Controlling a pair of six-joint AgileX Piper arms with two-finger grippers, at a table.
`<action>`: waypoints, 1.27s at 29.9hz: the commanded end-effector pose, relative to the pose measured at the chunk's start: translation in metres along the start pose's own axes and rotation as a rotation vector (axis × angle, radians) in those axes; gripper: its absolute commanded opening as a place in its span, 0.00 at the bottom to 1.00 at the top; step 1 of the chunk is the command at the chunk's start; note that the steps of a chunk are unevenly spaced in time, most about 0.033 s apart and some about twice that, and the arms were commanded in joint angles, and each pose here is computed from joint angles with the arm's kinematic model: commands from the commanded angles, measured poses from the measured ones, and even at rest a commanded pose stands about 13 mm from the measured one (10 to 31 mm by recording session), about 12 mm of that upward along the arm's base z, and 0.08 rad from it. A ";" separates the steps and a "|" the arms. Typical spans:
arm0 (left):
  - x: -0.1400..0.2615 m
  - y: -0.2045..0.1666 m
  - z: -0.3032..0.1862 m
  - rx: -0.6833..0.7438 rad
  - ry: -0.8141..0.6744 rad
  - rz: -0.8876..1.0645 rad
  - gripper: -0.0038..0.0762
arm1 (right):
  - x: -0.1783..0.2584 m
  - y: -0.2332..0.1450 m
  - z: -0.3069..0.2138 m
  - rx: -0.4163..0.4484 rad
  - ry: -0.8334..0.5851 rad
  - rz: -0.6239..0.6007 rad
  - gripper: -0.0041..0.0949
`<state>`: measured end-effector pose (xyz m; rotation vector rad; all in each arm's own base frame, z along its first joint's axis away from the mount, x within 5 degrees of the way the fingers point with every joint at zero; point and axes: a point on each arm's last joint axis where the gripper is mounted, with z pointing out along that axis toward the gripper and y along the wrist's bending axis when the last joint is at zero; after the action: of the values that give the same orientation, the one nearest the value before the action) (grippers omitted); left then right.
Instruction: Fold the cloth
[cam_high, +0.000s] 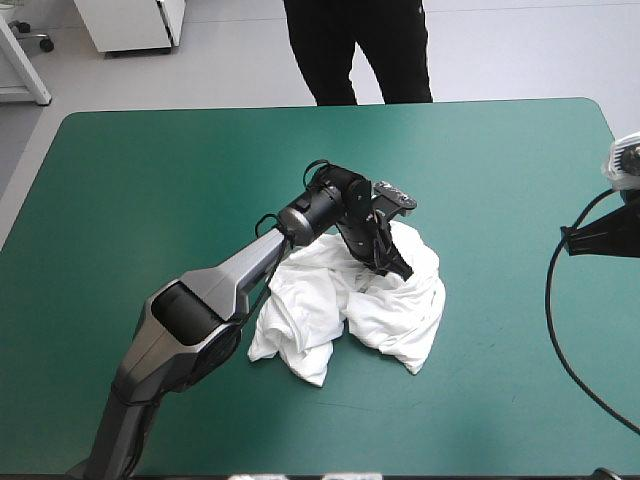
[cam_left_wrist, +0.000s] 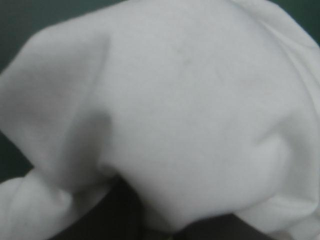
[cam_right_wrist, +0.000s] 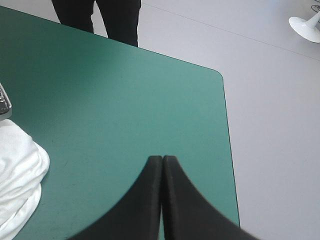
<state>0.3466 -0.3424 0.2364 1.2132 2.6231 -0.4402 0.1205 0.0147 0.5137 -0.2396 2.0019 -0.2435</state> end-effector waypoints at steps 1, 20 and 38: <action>-0.012 -0.016 -0.047 0.027 -0.133 0.016 0.05 | -0.003 -0.008 -0.007 0.038 -0.031 0.009 0.02; 0.026 -0.014 -0.207 -0.236 -0.340 0.016 0.78 | -0.013 0.056 0.066 -0.227 0.191 -0.051 0.02; 0.127 0.056 -0.201 -0.364 -0.116 -0.191 0.77 | 0.063 0.074 0.134 -0.219 0.542 -0.128 0.03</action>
<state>0.3002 -0.1590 0.3675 0.8406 2.5843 -0.0506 0.2108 0.0654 0.3826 -0.4963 2.5850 -0.1294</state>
